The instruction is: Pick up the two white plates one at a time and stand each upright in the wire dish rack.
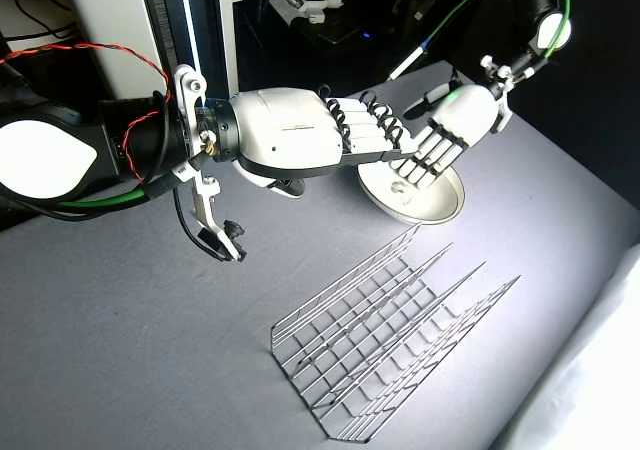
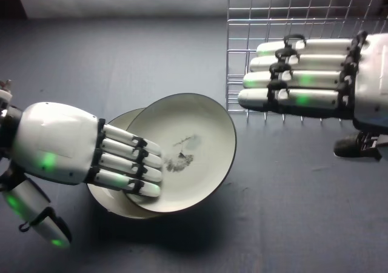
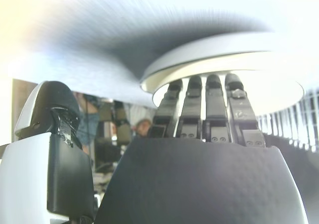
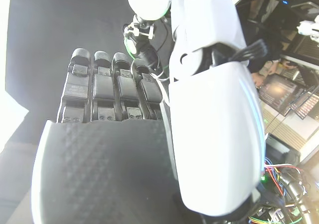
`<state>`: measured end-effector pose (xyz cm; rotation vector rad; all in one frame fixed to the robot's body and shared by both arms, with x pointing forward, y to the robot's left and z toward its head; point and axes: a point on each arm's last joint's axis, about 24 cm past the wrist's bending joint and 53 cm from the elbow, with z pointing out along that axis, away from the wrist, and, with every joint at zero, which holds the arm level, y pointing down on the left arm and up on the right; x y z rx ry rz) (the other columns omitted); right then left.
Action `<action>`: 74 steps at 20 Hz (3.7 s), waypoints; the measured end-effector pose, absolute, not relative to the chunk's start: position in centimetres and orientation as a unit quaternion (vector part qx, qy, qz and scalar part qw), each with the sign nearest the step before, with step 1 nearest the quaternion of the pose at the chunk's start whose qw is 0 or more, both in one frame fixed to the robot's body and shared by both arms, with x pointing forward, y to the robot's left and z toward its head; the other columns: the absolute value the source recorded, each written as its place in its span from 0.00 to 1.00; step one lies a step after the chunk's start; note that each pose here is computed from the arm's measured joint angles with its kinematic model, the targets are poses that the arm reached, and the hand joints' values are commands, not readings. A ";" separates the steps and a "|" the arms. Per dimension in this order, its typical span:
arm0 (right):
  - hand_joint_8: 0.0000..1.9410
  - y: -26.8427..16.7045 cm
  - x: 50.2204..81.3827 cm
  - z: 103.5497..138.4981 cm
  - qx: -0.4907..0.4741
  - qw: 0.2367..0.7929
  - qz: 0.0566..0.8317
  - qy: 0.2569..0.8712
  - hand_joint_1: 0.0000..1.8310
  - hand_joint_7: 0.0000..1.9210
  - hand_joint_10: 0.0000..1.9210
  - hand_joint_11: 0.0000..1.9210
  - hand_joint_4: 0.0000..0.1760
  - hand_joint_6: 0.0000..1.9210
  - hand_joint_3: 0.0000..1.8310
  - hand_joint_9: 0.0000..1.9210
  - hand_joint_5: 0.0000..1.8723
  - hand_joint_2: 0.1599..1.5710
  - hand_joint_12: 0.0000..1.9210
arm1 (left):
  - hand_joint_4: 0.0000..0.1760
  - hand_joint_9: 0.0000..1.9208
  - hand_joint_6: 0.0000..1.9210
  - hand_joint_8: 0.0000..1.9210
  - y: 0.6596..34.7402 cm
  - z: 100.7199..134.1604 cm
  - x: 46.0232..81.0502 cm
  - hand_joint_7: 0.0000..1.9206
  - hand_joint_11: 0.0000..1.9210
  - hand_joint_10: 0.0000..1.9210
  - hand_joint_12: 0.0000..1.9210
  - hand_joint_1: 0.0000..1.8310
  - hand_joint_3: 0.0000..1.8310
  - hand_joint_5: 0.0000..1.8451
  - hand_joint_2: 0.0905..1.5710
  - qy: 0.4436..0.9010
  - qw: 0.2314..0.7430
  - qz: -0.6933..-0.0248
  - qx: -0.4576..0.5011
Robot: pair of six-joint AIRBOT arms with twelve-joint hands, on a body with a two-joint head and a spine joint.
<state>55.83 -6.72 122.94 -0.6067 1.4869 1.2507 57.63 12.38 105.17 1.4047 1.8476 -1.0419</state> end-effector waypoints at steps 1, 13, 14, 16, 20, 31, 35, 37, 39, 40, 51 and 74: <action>0.00 -6.5 55.9 122.6 -0.254 0.523 0.521 0.625 0.78 0.00 0.00 0.00 0.00 0.00 0.00 0.00 0.00 0.55 0.00 | 0.00 0.00 0.00 0.00 11.9 105.2 57.7 0.00 0.00 0.00 0.00 0.00 0.00 0.01 0.68 0.692 0.296 -0.394 0.528; 0.00 -2.0 56.2 118.6 -0.250 0.482 0.515 0.663 0.82 0.00 0.00 0.00 0.00 0.00 0.01 0.00 0.00 0.59 0.00 | 0.00 0.00 0.00 0.00 7.7 105.8 57.5 0.00 0.00 0.00 0.00 0.00 0.00 0.01 0.69 0.669 0.309 -0.417 0.532; 0.00 -1.9 56.4 118.5 -0.249 0.481 0.514 0.665 0.82 0.00 0.00 0.00 0.00 0.00 0.01 0.00 0.00 0.59 0.00 | 0.00 0.00 0.00 0.00 7.8 105.9 57.6 0.00 0.00 0.00 0.00 0.00 0.00 0.00 0.68 0.670 0.311 -0.418 0.529; 0.00 -1.7 56.4 118.6 -0.249 0.482 0.514 0.665 0.83 0.00 0.00 0.00 0.00 0.00 0.00 0.00 0.00 0.58 0.00 | 0.00 0.00 0.00 0.00 8.7 106.2 58.0 0.00 0.00 0.00 0.00 0.00 0.00 0.01 0.69 0.676 0.315 -0.415 0.520; 0.00 -1.6 57.1 120.4 -0.244 0.496 0.519 0.652 0.84 0.00 0.00 0.00 0.00 0.00 0.01 0.00 0.00 0.60 0.00 | 0.00 0.00 0.00 0.00 10.8 106.2 58.7 0.00 0.00 0.00 0.00 0.00 0.00 0.00 0.68 0.691 0.318 -0.404 0.509; 0.00 -1.9 57.1 119.9 -0.247 0.493 0.513 0.658 0.83 0.00 0.00 0.00 0.00 0.00 0.00 0.00 0.00 0.60 0.00 | 0.00 0.00 0.00 0.00 13.9 106.4 59.2 0.00 0.00 0.00 0.00 0.00 0.00 0.00 0.67 0.705 0.317 -0.386 0.505; 0.00 -2.1 56.9 118.6 -0.248 0.484 0.507 0.669 0.84 0.00 0.00 0.00 0.00 0.00 0.00 0.00 0.00 0.61 0.00 | 0.00 0.00 0.00 0.00 15.2 106.3 59.0 0.00 0.00 0.00 0.00 0.00 0.00 0.01 0.67 0.707 0.310 -0.377 0.512; 0.00 -2.0 56.8 118.5 -0.248 0.482 0.507 0.670 0.84 0.00 0.00 0.00 0.00 0.00 0.00 0.00 0.00 0.61 0.00 | 0.00 0.00 0.00 0.00 15.6 106.4 58.9 0.00 0.00 0.00 0.00 0.00 0.00 0.01 0.68 0.707 0.308 -0.375 0.515; 0.00 -2.0 56.8 118.4 -0.248 0.481 0.507 0.671 0.82 0.00 0.00 0.00 0.00 0.00 0.00 0.00 0.00 0.61 0.00 | 0.00 0.00 0.00 0.00 16.2 106.4 58.7 0.00 0.00 0.00 0.00 0.00 0.00 0.00 0.68 0.707 0.303 -0.369 0.522; 0.00 -2.0 56.8 118.4 -0.248 0.481 0.507 0.671 0.83 0.00 0.00 0.00 0.00 0.00 0.00 0.00 0.00 0.60 0.00 | 0.00 0.00 0.00 0.00 16.4 106.5 58.7 0.00 0.00 0.00 0.00 0.00 0.00 0.00 0.69 0.707 0.302 -0.367 0.524; 0.00 -1.9 56.7 118.7 -0.251 0.483 0.510 0.666 0.84 0.00 0.00 0.00 0.00 0.00 0.00 0.00 0.00 0.61 0.00 | 0.00 0.00 0.00 0.00 18.2 107.6 60.1 0.00 0.00 0.00 0.00 0.00 0.00 0.00 0.67 0.705 0.313 -0.341 0.537; 0.00 -1.9 56.5 118.9 -0.254 0.485 0.513 0.661 0.82 0.00 0.00 0.00 0.00 0.00 0.00 0.00 0.00 0.61 0.00 | 0.00 0.00 0.00 0.00 13.4 105.3 58.8 0.00 0.00 0.00 0.00 0.00 0.00 0.00 0.68 0.696 0.302 -0.378 0.530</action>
